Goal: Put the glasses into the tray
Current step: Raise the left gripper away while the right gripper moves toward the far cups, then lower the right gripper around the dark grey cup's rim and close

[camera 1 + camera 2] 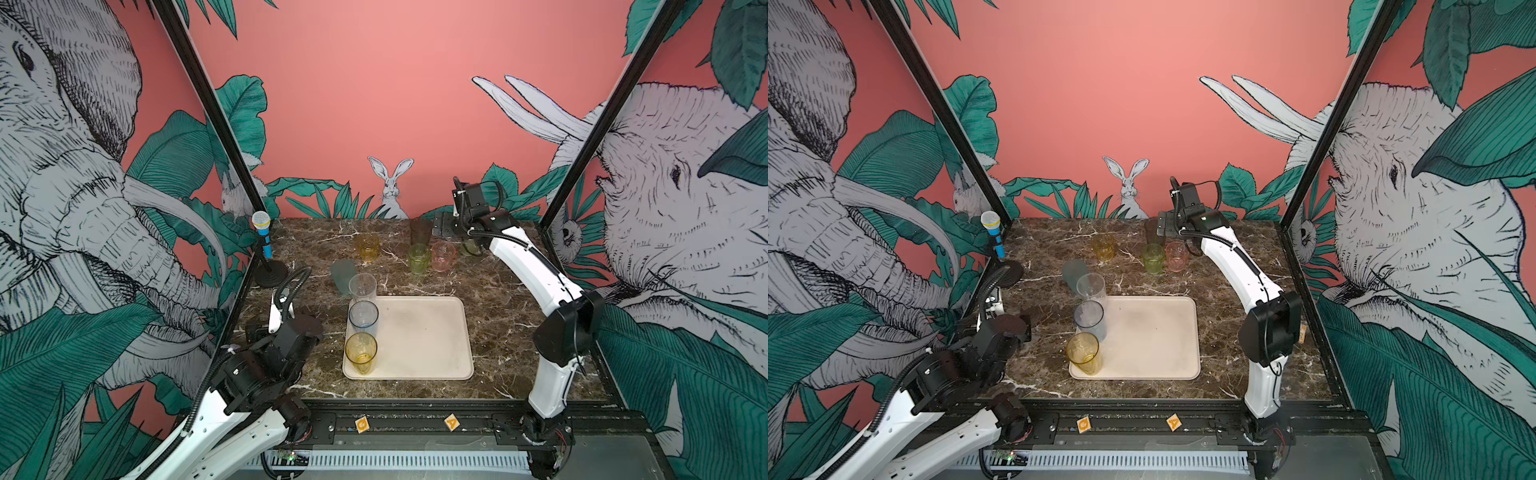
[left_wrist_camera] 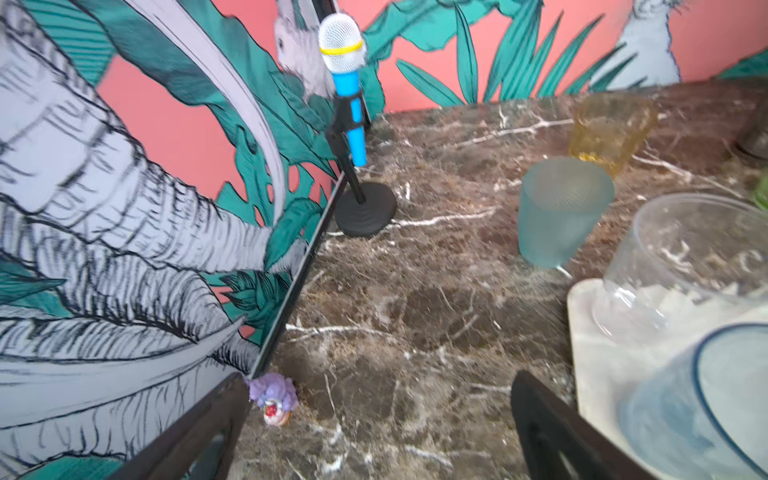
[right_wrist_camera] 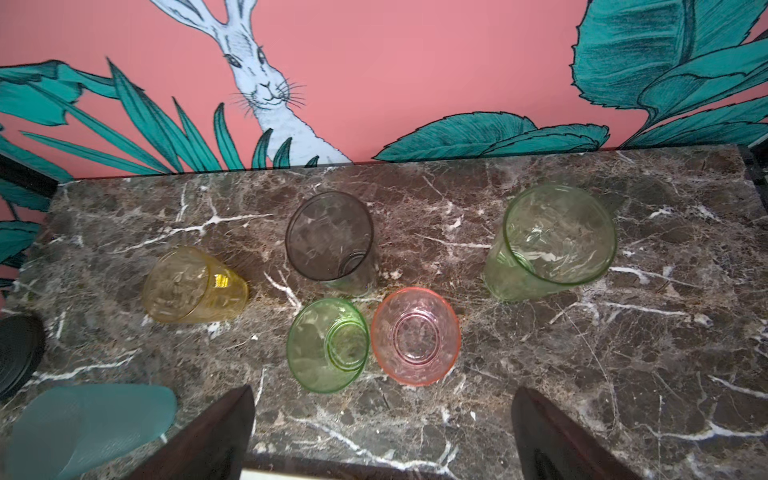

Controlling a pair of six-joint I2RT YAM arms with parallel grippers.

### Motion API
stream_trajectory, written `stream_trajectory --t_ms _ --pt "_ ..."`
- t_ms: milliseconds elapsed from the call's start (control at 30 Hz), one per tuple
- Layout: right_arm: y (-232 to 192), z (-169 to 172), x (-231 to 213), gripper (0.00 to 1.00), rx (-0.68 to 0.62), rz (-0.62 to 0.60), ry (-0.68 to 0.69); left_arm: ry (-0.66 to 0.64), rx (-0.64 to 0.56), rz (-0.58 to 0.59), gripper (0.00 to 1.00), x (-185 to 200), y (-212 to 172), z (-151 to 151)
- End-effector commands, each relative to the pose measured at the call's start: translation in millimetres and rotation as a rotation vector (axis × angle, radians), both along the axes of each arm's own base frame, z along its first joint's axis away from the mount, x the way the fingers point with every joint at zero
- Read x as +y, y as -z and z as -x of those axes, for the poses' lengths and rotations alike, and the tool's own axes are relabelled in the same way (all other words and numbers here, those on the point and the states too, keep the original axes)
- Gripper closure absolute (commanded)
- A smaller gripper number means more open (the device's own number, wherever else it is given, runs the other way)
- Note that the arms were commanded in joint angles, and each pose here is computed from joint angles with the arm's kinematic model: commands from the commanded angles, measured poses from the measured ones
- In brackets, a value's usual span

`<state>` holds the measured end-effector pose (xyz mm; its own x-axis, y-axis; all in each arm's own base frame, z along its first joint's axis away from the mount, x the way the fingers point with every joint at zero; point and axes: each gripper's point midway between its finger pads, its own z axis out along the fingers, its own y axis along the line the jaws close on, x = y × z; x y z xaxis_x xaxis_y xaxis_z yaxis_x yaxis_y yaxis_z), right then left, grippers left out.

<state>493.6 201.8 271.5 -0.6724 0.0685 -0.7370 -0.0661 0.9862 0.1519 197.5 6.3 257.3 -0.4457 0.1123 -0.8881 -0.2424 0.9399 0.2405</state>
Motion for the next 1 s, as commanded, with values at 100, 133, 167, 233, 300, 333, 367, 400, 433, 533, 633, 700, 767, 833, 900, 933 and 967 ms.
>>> stream_trajectory --t_ms 100,133,167,233,300,333,367,400,433,533,633,700,767,833,900,933,967 --pt "7 -30 -1 0.03 0.018 0.035 0.009 -0.033 -0.067 -0.033 0.01 4 -6 -6" --pt "10 -34 1 0.03 0.021 0.040 0.011 -0.034 -0.064 -0.037 0.01 4 -6 -6" --pt "11 -39 1 0.03 0.019 0.038 0.014 -0.034 -0.063 -0.040 0.00 3 -6 -7" --pt "15 -46 6 0.04 0.020 0.033 0.011 -0.028 -0.062 -0.042 0.01 2 -8 -8" --pt "17 -52 8 0.05 0.019 0.030 0.013 -0.025 -0.061 -0.041 0.01 1 -9 -9" --pt "19 -55 9 0.05 0.019 0.029 0.014 -0.022 -0.060 -0.037 0.01 0 -9 -9" --pt "20 -59 10 0.06 0.016 0.028 0.016 -0.020 -0.060 -0.033 0.00 0 -9 -9" --pt "22 -61 11 0.06 0.020 0.029 0.017 -0.017 -0.060 -0.030 0.01 -1 -10 -9" --pt "23 -64 12 0.07 0.017 0.030 0.020 -0.018 -0.060 -0.024 0.01 -1 -10 -9" --pt "29 -71 13 0.09 0.017 0.032 0.031 -0.020 -0.054 0.002 0.00 -1 -7 -7" --pt "37 -77 14 0.15 0.017 0.031 0.049 -0.010 -0.047 0.028 0.01 -3 -3 -6" --pt "42 -81 15 0.17 0.019 0.028 0.061 -0.009 -0.041 0.037 0.01 -3 0 -5" --pt "46 -85 16 0.19 0.020 0.023 0.064 -0.009 -0.037 0.044 0.01 -3 1 -4" --pt "52 -88 19 0.22 0.027 0.016 0.064 -0.007 -0.031 0.047 0.01 -3 3 -4" --pt "57 -90 21 0.23 0.031 0.010 0.065 -0.004 -0.029 0.050 0.01 -4 3 -4" --pt "60 -92 21 0.23 0.033 0.008 0.068 -0.003 -0.029 0.055 0.01 -5 3 -4" --pt "64 -93 22 0.24 0.038 0.008 0.070 -0.003 -0.029 0.059 0.01 -5 4 -4"
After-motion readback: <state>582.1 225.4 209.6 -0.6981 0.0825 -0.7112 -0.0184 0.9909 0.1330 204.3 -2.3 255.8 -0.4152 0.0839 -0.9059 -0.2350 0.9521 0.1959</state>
